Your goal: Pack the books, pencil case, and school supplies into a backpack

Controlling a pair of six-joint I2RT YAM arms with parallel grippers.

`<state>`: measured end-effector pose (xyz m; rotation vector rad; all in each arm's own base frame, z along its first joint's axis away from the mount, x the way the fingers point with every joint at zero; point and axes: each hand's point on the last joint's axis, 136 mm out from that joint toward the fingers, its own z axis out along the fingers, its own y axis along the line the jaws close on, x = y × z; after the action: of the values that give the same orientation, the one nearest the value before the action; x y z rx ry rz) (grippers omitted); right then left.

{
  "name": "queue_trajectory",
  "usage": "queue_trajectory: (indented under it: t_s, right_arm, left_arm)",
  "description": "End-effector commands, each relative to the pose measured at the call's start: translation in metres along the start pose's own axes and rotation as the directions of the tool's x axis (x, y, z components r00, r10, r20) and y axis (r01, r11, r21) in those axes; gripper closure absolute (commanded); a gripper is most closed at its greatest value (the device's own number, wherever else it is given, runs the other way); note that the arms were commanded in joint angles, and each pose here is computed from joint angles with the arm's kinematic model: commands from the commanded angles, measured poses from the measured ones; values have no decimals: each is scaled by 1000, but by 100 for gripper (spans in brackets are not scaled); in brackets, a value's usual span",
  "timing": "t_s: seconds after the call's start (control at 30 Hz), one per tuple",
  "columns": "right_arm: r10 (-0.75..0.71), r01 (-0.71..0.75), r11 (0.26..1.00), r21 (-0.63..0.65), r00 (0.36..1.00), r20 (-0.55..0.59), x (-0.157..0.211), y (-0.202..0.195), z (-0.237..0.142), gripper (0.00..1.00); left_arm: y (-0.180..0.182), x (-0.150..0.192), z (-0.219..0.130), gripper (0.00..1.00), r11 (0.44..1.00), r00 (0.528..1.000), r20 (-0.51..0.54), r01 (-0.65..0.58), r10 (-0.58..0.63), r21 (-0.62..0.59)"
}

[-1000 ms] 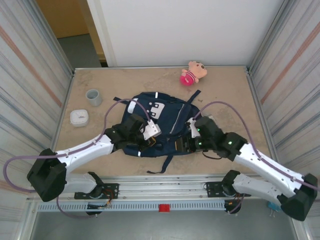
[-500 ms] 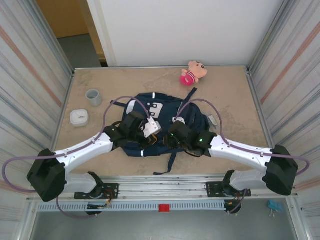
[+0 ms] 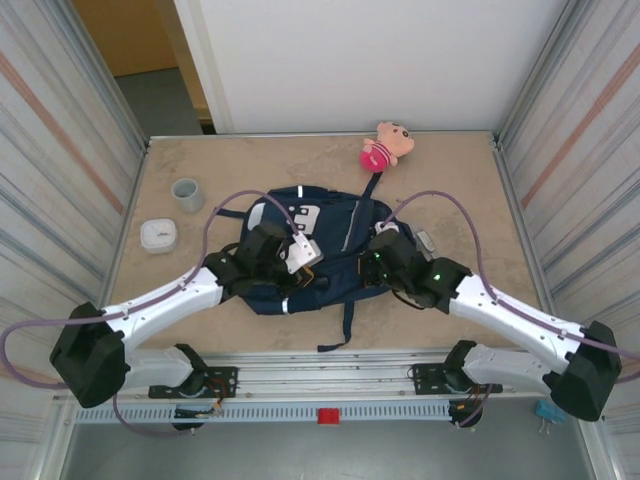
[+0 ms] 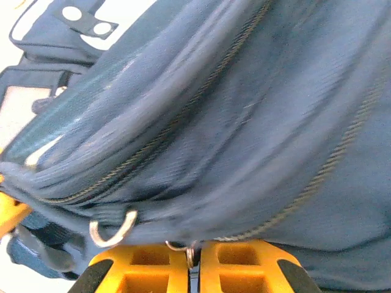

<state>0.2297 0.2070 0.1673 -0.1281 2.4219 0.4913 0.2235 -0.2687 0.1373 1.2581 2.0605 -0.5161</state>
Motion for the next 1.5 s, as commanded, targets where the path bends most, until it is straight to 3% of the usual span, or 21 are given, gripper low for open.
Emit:
queue_trajectory:
  t_s: [0.0,0.13,0.27,0.33,0.4,0.43,0.53,0.57,0.73,0.8,0.93,1.2,1.27,1.37,1.47]
  right_arm:
    - [-15,17,998,56,999,-49,3,-33,-8,100]
    - [-2,4,1000,16,994,-108,3,-48,-11,100]
    - [-73,40,985,-170,979,-190,10,-27,-12,100]
    - [-97,37,968,-247,967,-237,18,-14,-10,100]
    - [-111,29,956,-293,957,-267,25,-3,-9,100]
    - [-121,35,953,-301,955,-272,27,0,-10,100]
    - [-152,53,945,-323,944,-291,36,14,-14,100]
    - [-164,57,941,-334,940,-301,41,20,-16,100]
    - [-177,56,931,-360,933,-313,58,43,-17,100]
    - [-170,46,929,-368,935,-312,63,49,-15,100]
    - [-183,44,907,-418,936,-300,68,70,-11,100]
    - [-260,75,867,-493,912,-318,91,118,2,100]
    - [-277,83,856,-511,908,-315,94,131,5,100]
    - [-263,71,859,-507,911,-318,89,144,13,100]
    - [-248,64,872,-485,913,-324,81,151,22,100]
  left_arm:
    - [14,16,-14,100,997,998,-55,16,-20,-75]
    - [18,25,-19,100,994,996,-86,-11,2,-107]
    - [19,30,-24,100,992,996,-89,-26,15,-120]
    - [14,23,-26,88,995,999,-48,13,-18,-99]
    - [11,14,-33,64,990,994,-1,106,-106,-94]
    - [14,12,-36,58,979,986,21,166,-165,-114]
    - [30,19,-51,42,888,913,106,407,-394,-213]
    - [36,29,-56,39,832,870,132,493,-476,-253]
    - [54,93,-65,38,600,699,193,699,-689,-391]
    - [59,113,-63,39,497,600,222,779,-768,-383]
    - [67,126,-47,40,399,479,237,860,-845,-317]
    - [112,108,-19,39,391,474,280,868,-835,-306]
    - [133,96,-20,38,390,479,314,868,-820,-307]
    - [157,78,-27,38,373,449,347,889,-823,-266]
    - [157,63,-41,37,370,433,350,899,-831,-234]
